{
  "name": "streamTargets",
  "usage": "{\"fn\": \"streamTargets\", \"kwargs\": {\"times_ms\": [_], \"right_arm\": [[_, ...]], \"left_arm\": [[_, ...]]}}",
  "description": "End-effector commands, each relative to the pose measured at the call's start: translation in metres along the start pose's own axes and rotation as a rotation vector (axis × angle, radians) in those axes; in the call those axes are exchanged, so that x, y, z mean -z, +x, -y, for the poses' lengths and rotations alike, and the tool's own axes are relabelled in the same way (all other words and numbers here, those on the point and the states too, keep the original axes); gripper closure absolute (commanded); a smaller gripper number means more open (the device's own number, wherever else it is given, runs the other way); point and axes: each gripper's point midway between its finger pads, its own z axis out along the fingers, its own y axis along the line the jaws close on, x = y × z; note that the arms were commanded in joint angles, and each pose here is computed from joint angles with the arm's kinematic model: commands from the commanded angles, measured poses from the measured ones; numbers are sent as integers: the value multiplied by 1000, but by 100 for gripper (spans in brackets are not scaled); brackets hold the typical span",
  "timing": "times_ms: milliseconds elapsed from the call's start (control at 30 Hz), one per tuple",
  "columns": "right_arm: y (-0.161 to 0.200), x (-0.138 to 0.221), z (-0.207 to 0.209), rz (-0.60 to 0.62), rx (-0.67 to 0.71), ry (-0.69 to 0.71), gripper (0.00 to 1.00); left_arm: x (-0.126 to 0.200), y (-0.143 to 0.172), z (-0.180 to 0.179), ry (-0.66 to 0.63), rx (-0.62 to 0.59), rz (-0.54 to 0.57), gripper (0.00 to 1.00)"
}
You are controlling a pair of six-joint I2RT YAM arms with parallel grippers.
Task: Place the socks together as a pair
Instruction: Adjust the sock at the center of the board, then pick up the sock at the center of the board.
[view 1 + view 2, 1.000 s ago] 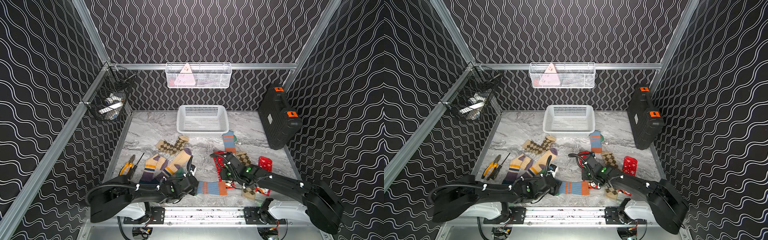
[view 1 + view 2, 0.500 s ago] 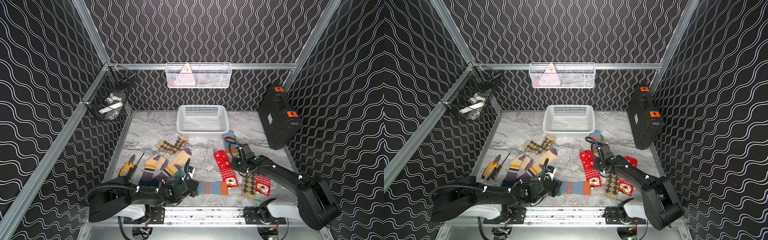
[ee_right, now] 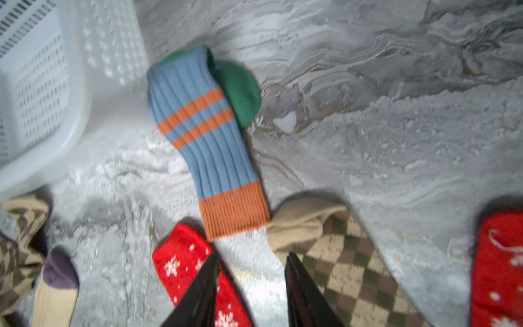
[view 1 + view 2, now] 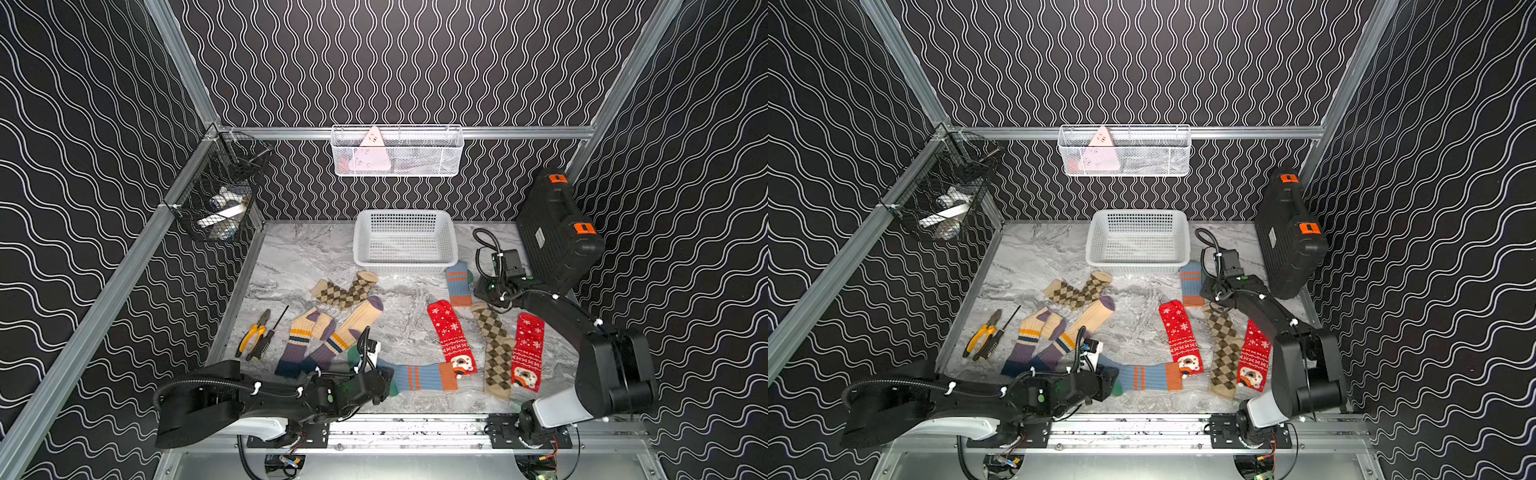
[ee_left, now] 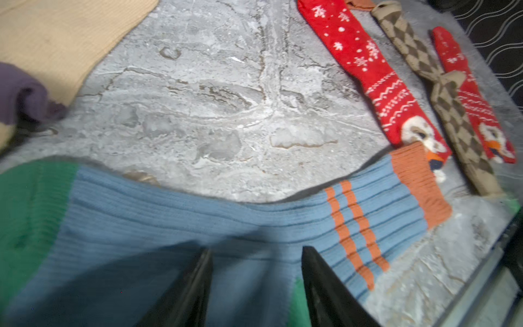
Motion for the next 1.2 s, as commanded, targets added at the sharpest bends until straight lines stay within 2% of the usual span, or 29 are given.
{"fn": "streamTargets", "kwargs": {"times_ms": [0, 200, 433, 467, 567, 600, 667, 933, 1167], "right_arm": [[0, -20, -11, -67, 7, -33, 57], [0, -59, -10, -134, 9, 8, 55], [17, -86, 1, -200, 6, 44, 55], [20, -89, 1, -212, 5, 40, 58], [23, -89, 1, -219, 3, 35, 81], [22, -85, 1, -216, 3, 34, 91], [17, -72, -4, -200, 11, 19, 100], [-8, 21, -47, -121, 52, -144, 100], [15, 89, -114, -136, 215, -267, 100]], "left_arm": [[8, -13, 3, -18, 47, 68, 44], [31, -48, 8, -40, 7, 166, 44], [64, -85, -8, -123, -43, 283, 45], [67, -89, -11, -135, -44, 294, 45], [72, -94, -20, -157, -40, 309, 45], [74, -95, -23, -161, -36, 312, 45], [76, -96, -28, -166, -30, 318, 45], [92, -107, -46, -217, -37, 350, 45], [106, -116, -56, -251, -42, 384, 46]]}}
